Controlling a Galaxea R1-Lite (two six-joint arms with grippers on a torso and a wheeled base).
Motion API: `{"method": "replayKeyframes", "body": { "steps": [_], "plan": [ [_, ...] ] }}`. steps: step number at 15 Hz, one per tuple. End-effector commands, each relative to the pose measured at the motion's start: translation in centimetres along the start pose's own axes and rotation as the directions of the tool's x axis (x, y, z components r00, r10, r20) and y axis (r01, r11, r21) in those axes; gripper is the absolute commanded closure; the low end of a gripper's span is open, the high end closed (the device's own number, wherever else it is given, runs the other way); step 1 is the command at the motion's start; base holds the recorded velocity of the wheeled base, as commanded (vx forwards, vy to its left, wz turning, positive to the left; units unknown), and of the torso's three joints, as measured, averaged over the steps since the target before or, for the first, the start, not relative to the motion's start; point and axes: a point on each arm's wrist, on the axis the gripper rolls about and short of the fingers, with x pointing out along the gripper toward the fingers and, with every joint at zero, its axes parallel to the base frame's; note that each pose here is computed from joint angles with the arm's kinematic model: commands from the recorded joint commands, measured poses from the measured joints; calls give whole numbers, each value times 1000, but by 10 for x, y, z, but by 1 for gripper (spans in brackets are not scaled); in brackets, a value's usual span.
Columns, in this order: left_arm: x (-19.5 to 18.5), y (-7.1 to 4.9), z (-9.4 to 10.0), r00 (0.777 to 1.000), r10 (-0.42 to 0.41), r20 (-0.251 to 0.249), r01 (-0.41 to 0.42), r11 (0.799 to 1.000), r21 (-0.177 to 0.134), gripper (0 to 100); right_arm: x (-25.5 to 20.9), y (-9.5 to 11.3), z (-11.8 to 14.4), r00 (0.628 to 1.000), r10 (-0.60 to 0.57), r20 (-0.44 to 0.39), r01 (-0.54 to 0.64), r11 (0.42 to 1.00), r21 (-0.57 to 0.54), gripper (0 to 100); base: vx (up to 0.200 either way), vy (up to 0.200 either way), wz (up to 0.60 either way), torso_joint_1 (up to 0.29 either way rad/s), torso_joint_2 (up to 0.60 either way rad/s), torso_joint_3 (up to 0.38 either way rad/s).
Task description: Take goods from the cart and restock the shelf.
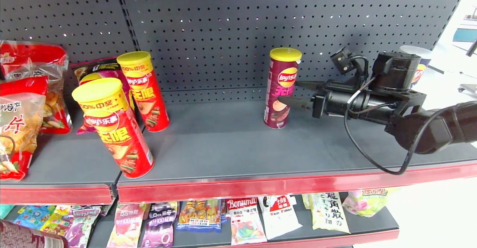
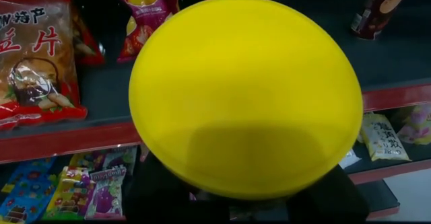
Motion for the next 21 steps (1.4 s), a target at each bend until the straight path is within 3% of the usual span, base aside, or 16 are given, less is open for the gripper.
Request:
{"method": "replayKeyframes", "body": {
  "steps": [1, 6, 17, 18, 21],
  "plan": [
    [1, 0, 0, 1000, 0, -3, 0, 1000, -1, 100, 7, -14, -9, 1000, 6, -8, -6, 1000, 7, 0, 0, 0, 0, 0, 0, 0],
    [1, 0, 1, 1000, 2, -4, -2, 1000, 1, 100, 17, -37, -8, 1000, 22, 22, -21, 1000, -15, 0, 0, 0, 0, 0, 0, 0],
    [0, 0, -1, 1000, 3, -1, -3, 1000, 23, 100, 34, -23, -8, 993, 116, 29, -116, 993, -18, 0, 0, 0, 0, 0, 0, 0],
    [0, 0, -1, 1000, 3, -1, -3, 1000, 23, 100, 38, -23, -9, 992, 121, 31, -120, 993, -20, 100, 0, 0, 0, 0, 0, 0],
    [0, 0, -1, 1000, 3, -1, -3, 1000, 23, 100, 46, -22, -10, 990, 134, 34, -134, 991, -23, 100, 0, 0, 0, 0, 0, 0]
  ]
}}
